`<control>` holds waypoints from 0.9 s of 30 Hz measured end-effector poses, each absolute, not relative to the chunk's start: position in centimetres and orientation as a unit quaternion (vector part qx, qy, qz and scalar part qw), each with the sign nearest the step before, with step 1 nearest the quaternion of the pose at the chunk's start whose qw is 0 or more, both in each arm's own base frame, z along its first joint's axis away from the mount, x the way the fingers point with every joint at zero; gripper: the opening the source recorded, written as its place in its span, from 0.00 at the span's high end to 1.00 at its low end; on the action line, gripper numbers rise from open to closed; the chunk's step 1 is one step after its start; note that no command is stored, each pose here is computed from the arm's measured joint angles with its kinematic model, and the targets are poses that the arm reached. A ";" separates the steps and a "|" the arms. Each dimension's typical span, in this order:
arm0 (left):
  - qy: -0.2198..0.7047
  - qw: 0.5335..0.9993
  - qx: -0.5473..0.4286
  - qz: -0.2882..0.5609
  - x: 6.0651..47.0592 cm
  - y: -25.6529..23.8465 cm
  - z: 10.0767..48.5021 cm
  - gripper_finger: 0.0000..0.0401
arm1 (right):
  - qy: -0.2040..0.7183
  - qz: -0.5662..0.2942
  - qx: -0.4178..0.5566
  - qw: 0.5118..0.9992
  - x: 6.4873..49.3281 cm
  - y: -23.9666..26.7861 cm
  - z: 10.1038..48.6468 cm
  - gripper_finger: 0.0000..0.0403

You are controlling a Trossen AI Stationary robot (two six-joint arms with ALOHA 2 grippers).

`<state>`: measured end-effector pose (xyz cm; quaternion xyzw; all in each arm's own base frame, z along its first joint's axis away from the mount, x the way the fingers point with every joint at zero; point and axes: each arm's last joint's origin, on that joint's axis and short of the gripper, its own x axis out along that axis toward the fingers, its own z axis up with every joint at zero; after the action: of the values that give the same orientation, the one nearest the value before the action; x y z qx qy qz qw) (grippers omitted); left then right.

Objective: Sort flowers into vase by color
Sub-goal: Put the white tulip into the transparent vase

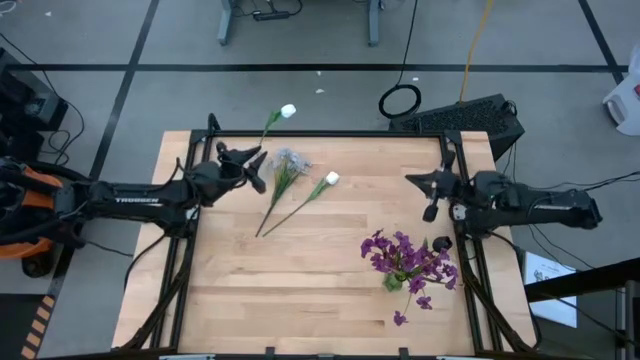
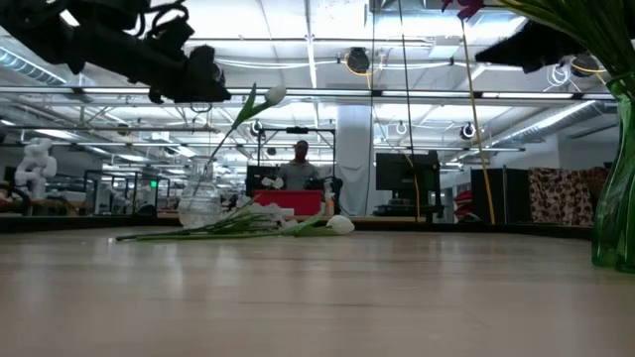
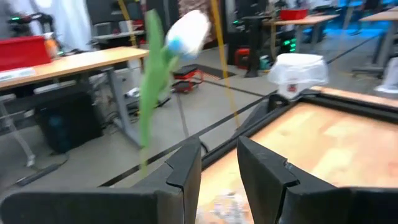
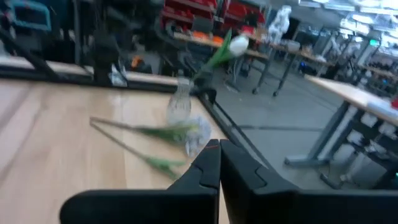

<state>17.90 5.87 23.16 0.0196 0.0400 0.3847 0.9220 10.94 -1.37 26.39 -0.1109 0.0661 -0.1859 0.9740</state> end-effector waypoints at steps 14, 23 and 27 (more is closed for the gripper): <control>0.025 0.963 0.018 0.267 18.5 1.3 23.6 0.72 | 0.029 -0.107 -0.098 0.989 13.9 -4.5 27.7 1.00; 0.025 0.981 0.012 0.192 18.5 -1.6 23.4 0.72 | 0.053 -0.068 -0.045 0.995 17.3 -7.5 25.7 1.00; 0.031 0.985 0.015 0.167 18.7 -2.6 23.2 0.72 | 0.062 -0.056 -0.030 0.996 18.6 -8.2 24.7 1.00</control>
<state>18.66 -2.58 23.21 0.0150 0.0306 0.1673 0.9853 18.56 -8.22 24.73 -0.0299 0.0622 -0.0558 0.9961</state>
